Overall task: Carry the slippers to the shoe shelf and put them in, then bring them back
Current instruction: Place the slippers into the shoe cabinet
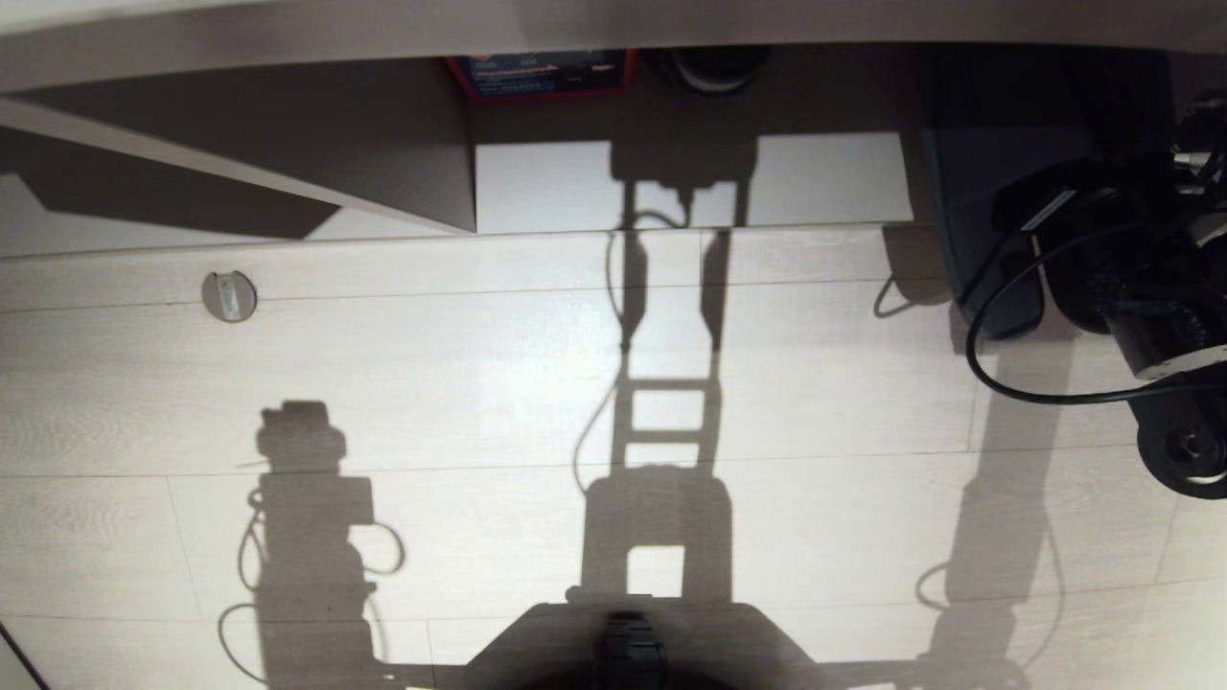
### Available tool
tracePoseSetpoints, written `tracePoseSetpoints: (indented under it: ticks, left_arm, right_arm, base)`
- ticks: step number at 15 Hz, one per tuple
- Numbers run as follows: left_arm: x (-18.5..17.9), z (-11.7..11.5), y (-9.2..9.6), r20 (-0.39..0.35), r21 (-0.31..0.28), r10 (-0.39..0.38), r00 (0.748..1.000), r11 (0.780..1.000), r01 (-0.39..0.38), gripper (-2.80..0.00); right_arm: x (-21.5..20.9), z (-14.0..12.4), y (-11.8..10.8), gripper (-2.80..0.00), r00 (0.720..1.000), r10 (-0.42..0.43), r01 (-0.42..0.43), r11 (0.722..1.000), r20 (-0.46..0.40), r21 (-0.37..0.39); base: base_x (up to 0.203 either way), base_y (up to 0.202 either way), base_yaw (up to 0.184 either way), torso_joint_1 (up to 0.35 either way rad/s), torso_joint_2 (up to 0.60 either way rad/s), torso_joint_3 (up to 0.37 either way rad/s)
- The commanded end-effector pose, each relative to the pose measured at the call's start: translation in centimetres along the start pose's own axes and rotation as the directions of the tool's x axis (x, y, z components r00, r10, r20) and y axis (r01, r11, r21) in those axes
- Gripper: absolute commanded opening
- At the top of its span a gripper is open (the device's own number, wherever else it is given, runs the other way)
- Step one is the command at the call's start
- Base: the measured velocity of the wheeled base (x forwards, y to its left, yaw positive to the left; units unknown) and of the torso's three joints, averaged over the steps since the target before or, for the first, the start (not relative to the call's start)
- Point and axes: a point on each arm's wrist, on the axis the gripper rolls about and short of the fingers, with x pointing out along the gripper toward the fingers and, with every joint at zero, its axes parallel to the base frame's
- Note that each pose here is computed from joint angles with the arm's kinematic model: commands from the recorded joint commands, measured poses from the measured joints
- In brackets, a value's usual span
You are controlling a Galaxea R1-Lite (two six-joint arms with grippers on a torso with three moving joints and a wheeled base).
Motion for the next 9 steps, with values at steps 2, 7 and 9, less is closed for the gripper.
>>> tracePoseSetpoints:
  ticks: [2,7,9]
  left_arm:
    - [0.0,0.0,0.0,0.001,0.0,0.001,1.0,1.0,-0.001,-2.8]
    - [0.0,0.0,0.0,0.001,0.0,0.001,1.0,1.0,-0.001,-2.8]
    - [0.0,0.0,0.0,0.001,0.0,0.001,1.0,1.0,-0.001,-2.8]
  right_arm:
    - [1.3,-0.1,-0.1,-2.8,0.999,-0.001,0.002,1.0,0.04,-0.006]
    - [2.8,0.3,-0.2,-2.8,0.996,-0.002,0.003,1.0,0.094,-0.008]
    - [3.1,0.1,-0.2,-2.8,0.995,-0.002,0.003,1.0,0.101,-0.01]
  base:
    - [0.0,0.0,0.0,0.0,0.0,0.0]
    - [0.0,0.0,0.0,0.0,0.0,0.0]
    - [0.0,0.0,0.0,0.0,0.0,0.0]
